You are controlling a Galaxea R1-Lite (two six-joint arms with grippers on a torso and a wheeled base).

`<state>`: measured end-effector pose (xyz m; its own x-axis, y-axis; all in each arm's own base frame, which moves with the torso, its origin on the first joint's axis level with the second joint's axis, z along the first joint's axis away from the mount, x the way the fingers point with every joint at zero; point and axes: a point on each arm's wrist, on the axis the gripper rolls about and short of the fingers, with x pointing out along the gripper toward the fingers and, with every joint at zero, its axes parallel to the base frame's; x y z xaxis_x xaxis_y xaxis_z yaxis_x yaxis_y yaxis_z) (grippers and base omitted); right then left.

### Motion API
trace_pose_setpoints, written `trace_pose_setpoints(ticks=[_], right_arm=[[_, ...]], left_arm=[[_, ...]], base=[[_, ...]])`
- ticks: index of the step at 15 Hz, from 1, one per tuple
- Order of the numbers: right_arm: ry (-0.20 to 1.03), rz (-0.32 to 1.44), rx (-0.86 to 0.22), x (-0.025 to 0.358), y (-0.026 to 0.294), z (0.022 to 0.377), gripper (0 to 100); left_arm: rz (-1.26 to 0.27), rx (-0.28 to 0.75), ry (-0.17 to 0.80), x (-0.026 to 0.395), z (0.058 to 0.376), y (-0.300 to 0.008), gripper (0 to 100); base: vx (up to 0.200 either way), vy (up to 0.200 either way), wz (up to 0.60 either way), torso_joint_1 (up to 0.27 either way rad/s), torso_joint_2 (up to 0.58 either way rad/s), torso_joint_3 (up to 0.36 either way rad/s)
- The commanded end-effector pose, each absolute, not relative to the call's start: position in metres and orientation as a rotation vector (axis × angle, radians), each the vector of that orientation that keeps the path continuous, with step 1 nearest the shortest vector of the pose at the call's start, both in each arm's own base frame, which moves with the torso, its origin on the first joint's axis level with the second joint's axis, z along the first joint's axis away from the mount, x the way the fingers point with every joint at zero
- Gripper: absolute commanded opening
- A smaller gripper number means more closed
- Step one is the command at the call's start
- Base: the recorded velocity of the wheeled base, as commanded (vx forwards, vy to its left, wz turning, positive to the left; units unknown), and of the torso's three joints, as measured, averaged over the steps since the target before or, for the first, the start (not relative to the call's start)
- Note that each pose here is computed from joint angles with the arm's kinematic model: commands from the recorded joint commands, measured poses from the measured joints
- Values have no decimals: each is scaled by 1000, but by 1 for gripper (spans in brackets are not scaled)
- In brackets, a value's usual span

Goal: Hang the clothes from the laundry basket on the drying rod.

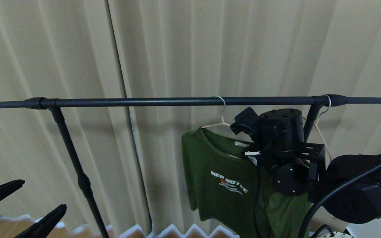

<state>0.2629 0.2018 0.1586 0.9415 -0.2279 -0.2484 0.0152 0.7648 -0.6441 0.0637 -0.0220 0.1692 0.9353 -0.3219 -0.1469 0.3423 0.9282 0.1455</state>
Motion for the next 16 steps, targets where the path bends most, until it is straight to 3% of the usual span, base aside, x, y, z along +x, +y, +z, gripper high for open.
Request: trace_pose_setpoints(ticks=[1,8,11,16], right_arm=[[321,-123,-687,262,203,158,100],[331,235,-457,248,208,148,100],[232,342,-366,240,204,145,100],[84,370,-269,230,190,151,100]], left_arm=[[-341,170,118,63,170,-22,100],[-341,170,121,64,169,-22,100],[-341,170,118,64,170,-22,100],[-338,171,123,64,169,-22,100]], base=[[0,0,0,0,0,0],[0,0,0,0,0,0],[0,0,0,0,0,0],[0,0,0,0,0,0]])
